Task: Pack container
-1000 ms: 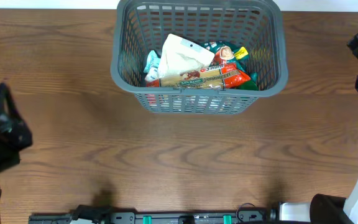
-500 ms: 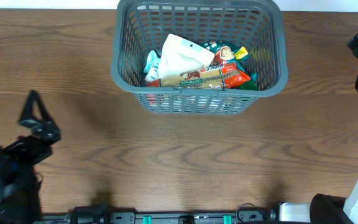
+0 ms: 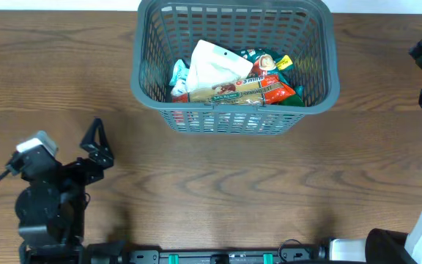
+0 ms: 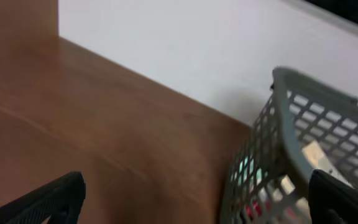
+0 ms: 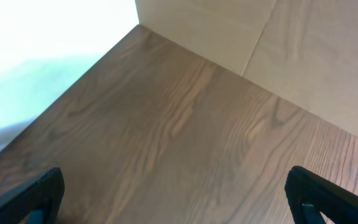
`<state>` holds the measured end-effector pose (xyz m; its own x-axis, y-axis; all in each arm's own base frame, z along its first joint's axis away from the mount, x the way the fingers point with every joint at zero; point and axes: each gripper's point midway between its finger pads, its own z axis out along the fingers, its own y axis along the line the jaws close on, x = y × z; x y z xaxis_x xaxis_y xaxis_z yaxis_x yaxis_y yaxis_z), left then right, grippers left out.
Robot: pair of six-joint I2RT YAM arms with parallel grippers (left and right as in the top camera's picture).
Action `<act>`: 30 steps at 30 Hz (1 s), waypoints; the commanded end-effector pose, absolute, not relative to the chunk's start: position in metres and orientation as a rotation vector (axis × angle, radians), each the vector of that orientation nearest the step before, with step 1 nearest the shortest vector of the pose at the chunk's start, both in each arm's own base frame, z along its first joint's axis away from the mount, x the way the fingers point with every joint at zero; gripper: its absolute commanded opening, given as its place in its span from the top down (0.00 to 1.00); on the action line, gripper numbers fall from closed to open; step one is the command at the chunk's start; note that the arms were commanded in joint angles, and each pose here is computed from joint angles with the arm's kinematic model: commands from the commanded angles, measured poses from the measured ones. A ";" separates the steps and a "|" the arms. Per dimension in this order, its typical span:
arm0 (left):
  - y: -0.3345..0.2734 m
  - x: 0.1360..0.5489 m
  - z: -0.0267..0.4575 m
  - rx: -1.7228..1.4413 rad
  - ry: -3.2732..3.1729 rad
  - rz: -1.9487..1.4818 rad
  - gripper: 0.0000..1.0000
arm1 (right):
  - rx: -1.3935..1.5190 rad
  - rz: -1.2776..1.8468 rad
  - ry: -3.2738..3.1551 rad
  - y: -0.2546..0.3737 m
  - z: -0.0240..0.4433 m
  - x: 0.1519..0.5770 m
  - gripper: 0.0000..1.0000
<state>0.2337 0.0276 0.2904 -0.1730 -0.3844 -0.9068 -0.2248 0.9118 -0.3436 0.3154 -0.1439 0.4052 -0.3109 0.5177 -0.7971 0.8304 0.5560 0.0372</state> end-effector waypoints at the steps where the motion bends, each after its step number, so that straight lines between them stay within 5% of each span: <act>1: 0.026 0.231 0.279 -0.463 1.749 -0.175 0.01 | 1.106 -0.508 1.962 -0.148 0.409 0.312 0.01; 30: 0.025 0.229 0.182 -0.502 1.670 -0.237 0.02 | 1.106 -0.508 1.962 -0.148 0.409 0.312 0.01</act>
<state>0.2281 0.0241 0.1866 -0.0965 -0.4290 -0.8981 -0.1843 0.8944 -0.4075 0.3154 -0.1439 0.4052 -0.3109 0.5177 -0.7971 0.8304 0.5560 0.0372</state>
